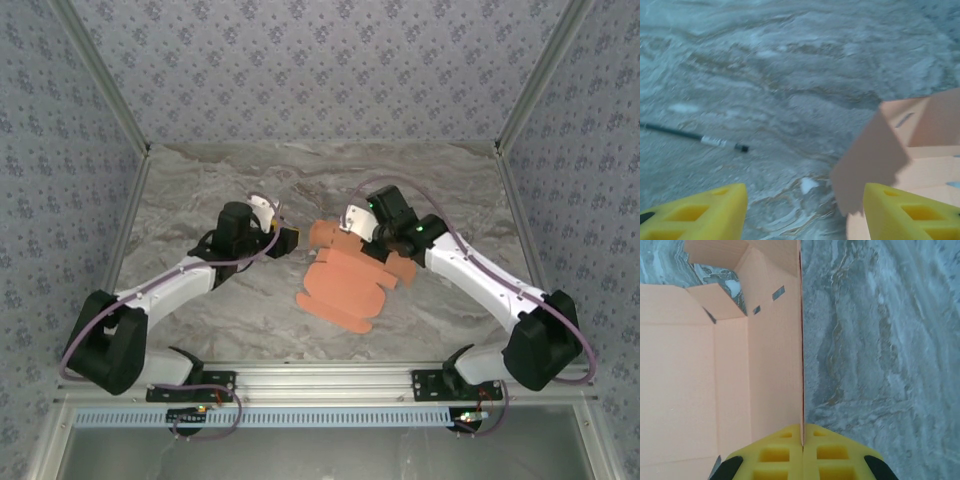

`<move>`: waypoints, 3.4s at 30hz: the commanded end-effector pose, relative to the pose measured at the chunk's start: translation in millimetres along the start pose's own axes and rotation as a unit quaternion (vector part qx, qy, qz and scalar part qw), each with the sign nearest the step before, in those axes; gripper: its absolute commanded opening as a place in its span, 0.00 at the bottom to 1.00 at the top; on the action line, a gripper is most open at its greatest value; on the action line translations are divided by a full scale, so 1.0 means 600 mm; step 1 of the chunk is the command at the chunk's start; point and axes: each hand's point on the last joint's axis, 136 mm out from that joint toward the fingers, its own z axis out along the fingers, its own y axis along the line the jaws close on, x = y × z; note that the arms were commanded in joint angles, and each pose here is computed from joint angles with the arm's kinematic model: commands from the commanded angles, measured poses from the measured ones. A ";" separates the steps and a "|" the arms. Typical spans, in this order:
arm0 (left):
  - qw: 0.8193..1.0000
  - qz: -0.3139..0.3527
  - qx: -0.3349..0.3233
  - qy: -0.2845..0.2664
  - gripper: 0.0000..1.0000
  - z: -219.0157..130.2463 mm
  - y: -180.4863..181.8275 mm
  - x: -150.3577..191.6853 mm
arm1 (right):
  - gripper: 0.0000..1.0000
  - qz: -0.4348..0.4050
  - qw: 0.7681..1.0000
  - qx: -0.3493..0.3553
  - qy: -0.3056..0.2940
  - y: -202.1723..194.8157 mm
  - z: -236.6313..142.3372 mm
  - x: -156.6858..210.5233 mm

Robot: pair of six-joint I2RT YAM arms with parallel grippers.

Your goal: Fold the paper box

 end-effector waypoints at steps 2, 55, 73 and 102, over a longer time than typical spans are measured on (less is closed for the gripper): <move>0.998 -0.048 -0.042 0.012 0.63 0.007 0.045 -0.005 | 0.01 -0.090 0.992 0.085 -0.006 -0.024 0.018 -0.024; 0.989 -0.011 0.043 0.140 0.55 0.147 0.025 0.085 | 0.01 -0.260 0.930 0.258 -0.006 0.008 0.078 0.025; 0.975 0.021 0.186 0.116 0.56 0.146 -0.069 0.072 | 0.01 -0.223 0.944 0.241 -0.010 -0.001 0.079 0.035; 0.957 0.038 0.272 0.088 0.52 0.134 -0.120 0.075 | 0.00 -0.187 0.954 0.234 -0.027 -0.011 0.068 0.028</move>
